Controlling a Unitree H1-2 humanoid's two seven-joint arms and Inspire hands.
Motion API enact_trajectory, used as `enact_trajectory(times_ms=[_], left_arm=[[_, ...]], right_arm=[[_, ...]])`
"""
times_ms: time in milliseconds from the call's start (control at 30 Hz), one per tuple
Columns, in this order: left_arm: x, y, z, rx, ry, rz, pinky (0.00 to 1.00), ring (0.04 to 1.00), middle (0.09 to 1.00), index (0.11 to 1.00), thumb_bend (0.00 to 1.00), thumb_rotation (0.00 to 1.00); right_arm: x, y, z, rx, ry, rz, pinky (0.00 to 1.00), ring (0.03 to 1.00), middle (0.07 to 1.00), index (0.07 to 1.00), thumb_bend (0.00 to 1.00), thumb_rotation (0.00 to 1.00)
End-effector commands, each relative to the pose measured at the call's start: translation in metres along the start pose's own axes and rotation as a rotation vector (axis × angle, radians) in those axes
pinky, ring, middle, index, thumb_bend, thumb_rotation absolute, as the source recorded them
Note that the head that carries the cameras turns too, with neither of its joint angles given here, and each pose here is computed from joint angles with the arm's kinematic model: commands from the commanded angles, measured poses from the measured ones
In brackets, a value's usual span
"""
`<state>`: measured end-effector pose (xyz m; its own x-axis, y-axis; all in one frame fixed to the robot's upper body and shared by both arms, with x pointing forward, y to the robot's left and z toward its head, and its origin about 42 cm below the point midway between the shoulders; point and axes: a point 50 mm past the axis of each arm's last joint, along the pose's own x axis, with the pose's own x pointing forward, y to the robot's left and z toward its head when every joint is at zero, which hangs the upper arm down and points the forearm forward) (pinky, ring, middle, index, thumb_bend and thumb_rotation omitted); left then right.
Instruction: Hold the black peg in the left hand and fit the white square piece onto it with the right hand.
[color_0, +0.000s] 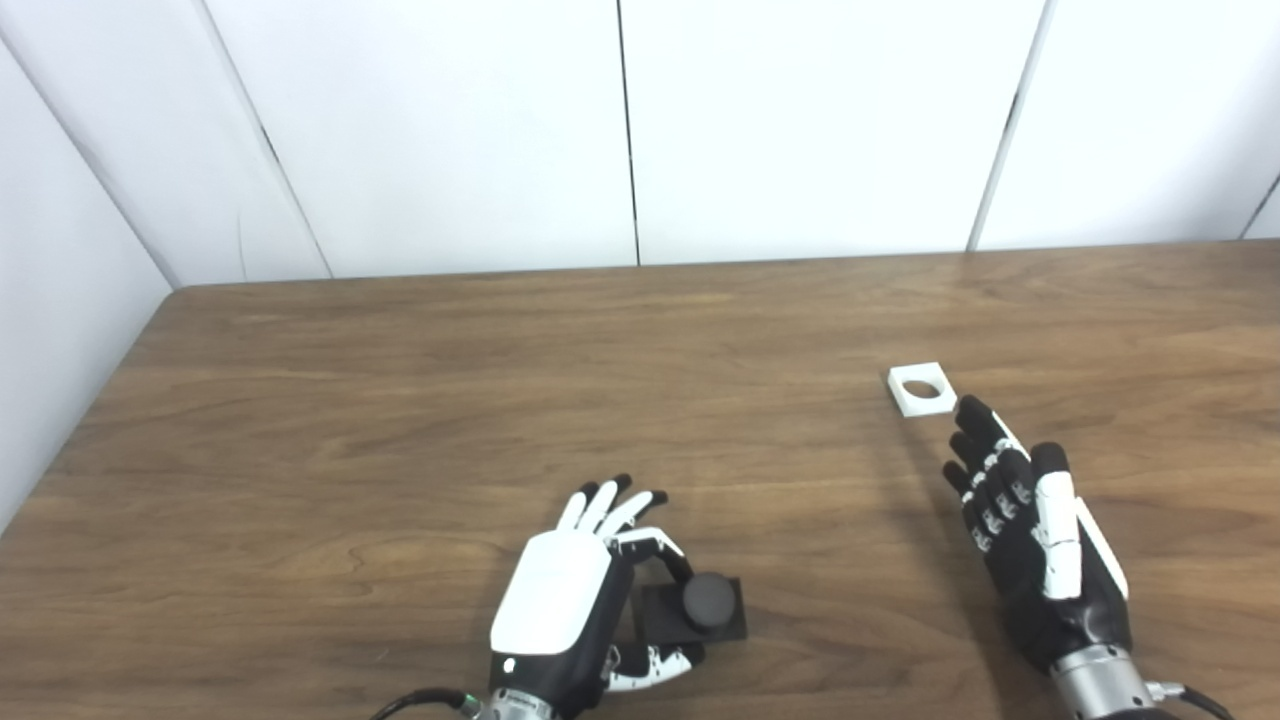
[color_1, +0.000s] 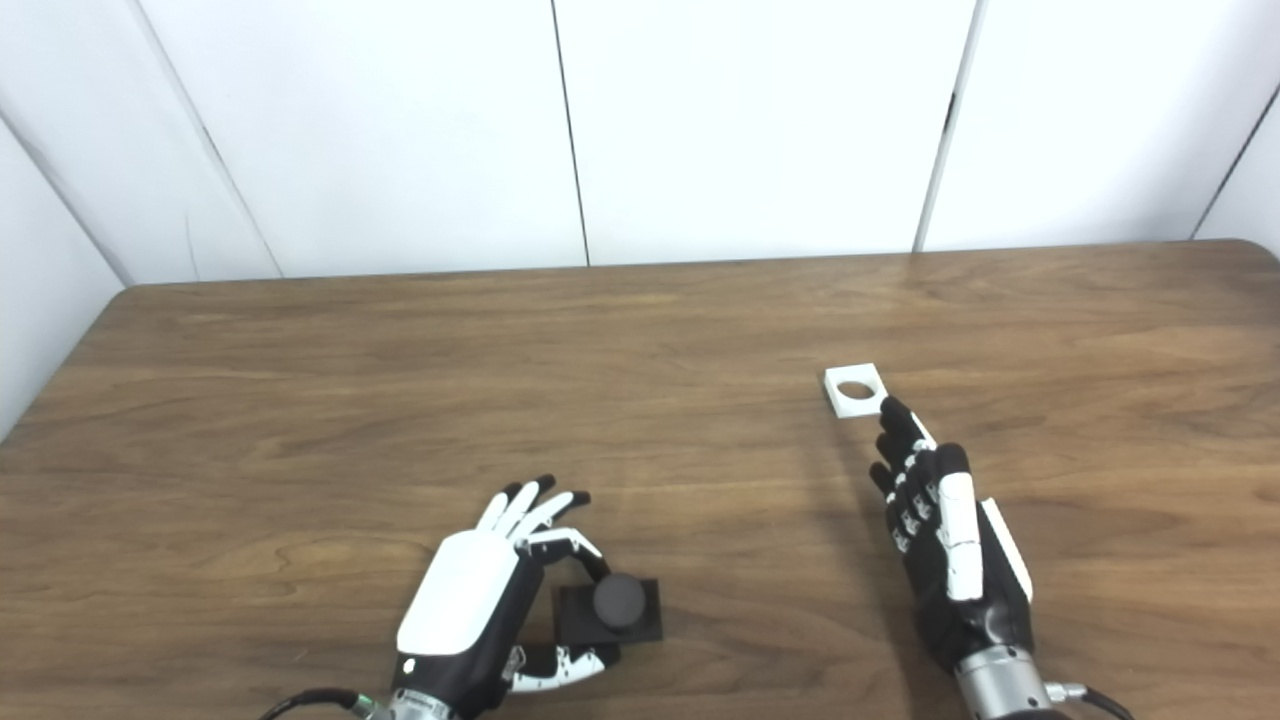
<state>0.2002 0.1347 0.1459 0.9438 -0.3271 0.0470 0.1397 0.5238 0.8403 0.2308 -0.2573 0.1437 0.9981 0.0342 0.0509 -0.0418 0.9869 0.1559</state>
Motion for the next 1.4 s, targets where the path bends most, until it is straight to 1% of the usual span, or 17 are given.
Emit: enact_trajectory(times_ms=[0,167,200,233,267,300,333,400,433,467,533,633,767,833,933,1100,1367], left_arm=[[-0.011,-0.012,-0.001,-0.006,0.006,-0.077,1.00,0.981,0.896,0.488,0.51,0.06],[-0.010,-0.013,-0.004,0.003,0.015,-0.073,1.00,0.983,0.897,0.488,0.51,0.07],[-0.010,-0.013,-0.004,0.006,0.016,-0.073,1.00,0.982,0.897,0.488,0.51,0.07],[-0.009,-0.013,-0.005,0.007,0.017,-0.073,1.00,0.982,0.896,0.488,0.51,0.07],[-0.009,-0.012,-0.005,0.012,0.017,-0.073,1.00,0.981,0.896,0.488,0.51,0.07],[-0.008,-0.012,-0.005,0.014,0.017,-0.074,1.00,0.981,0.896,0.488,0.51,0.07],[-0.008,-0.012,-0.005,0.015,0.017,-0.074,1.00,0.981,0.895,0.488,0.51,0.07],[-0.007,-0.012,-0.006,0.007,0.013,-0.069,1.00,0.980,0.894,0.488,0.51,0.07],[-0.007,-0.013,-0.006,0.002,0.012,-0.067,1.00,0.979,0.892,0.487,0.51,0.06],[-0.007,-0.013,-0.006,0.001,0.011,-0.068,1.00,0.981,0.894,0.487,0.51,0.06],[-0.008,-0.014,-0.007,0.004,0.012,-0.069,1.00,0.980,0.893,0.487,0.51,0.07],[-0.008,-0.015,-0.006,0.003,0.018,-0.073,1.00,0.981,0.894,0.487,0.51,0.07],[-0.008,-0.016,-0.005,0.004,0.027,-0.079,1.00,0.984,0.897,0.488,0.51,0.07],[-0.008,-0.017,-0.004,0.003,0.027,-0.079,1.00,0.984,0.897,0.488,0.51,0.07],[-0.009,-0.018,-0.004,0.000,0.025,-0.074,1.00,0.981,0.895,0.488,0.51,0.07],[-0.010,-0.017,-0.004,0.001,0.030,-0.069,1.00,0.979,0.893,0.487,0.51,0.07],[-0.013,-0.021,-0.005,-0.006,0.034,-0.074,1.00,0.981,0.893,0.486,0.51,0.06]], right_arm=[[0.000,0.015,0.007,0.052,-0.071,0.000,1.00,1.000,0.981,0.936,0.62,1.00],[0.003,0.014,0.010,0.030,-0.078,0.004,1.00,1.000,0.986,0.938,0.61,0.99],[0.004,0.013,0.012,0.001,-0.084,0.000,1.00,1.000,0.984,0.937,0.61,0.97],[0.005,0.013,0.013,-0.019,-0.089,-0.003,0.98,0.993,0.976,0.933,0.62,0.92],[0.009,0.011,0.020,-0.083,-0.110,0.000,0.97,0.990,0.973,0.931,0.62,0.89],[0.014,0.009,0.029,-0.182,-0.142,0.002,0.93,0.968,0.957,0.909,0.60,0.73],[0.018,0.008,0.035,-0.249,-0.164,0.003,0.92,0.959,0.942,0.889,0.61,0.65],[0.032,0.002,0.055,-0.474,-0.237,0.001,0.92,0.950,0.929,0.862,0.66,0.55],[0.040,0.000,0.066,-0.570,-0.267,-0.001,0.96,0.960,0.933,0.838,0.72,0.45],[0.048,-0.002,0.077,-0.676,-0.291,-0.006,0.98,0.975,0.938,0.818,0.76,0.40],[0.064,-0.006,0.098,-0.864,-0.330,-0.005,0.99,0.993,0.951,0.796,0.80,0.37],[0.093,-0.010,0.127,-1.032,-0.380,0.030,1.00,1.000,0.964,0.744,0.87,0.27],[0.125,-0.012,0.145,-1.175,-0.348,0.089,1.00,1.000,0.975,0.708,0.91,0.23],[0.140,-0.013,0.148,-1.234,-0.290,0.115,1.00,1.000,0.975,0.708,0.92,0.22],[0.157,-0.015,0.151,-1.267,-0.230,0.142,1.00,1.000,0.966,0.702,0.94,0.20],[0.182,-0.018,0.151,-1.336,-0.177,0.154,0.96,1.000,0.939,0.682,1.00,0.17],[0.207,-0.024,0.141,-1.381,-0.090,0.185,1.00,1.000,0.966,0.694,0.97,0.18]])
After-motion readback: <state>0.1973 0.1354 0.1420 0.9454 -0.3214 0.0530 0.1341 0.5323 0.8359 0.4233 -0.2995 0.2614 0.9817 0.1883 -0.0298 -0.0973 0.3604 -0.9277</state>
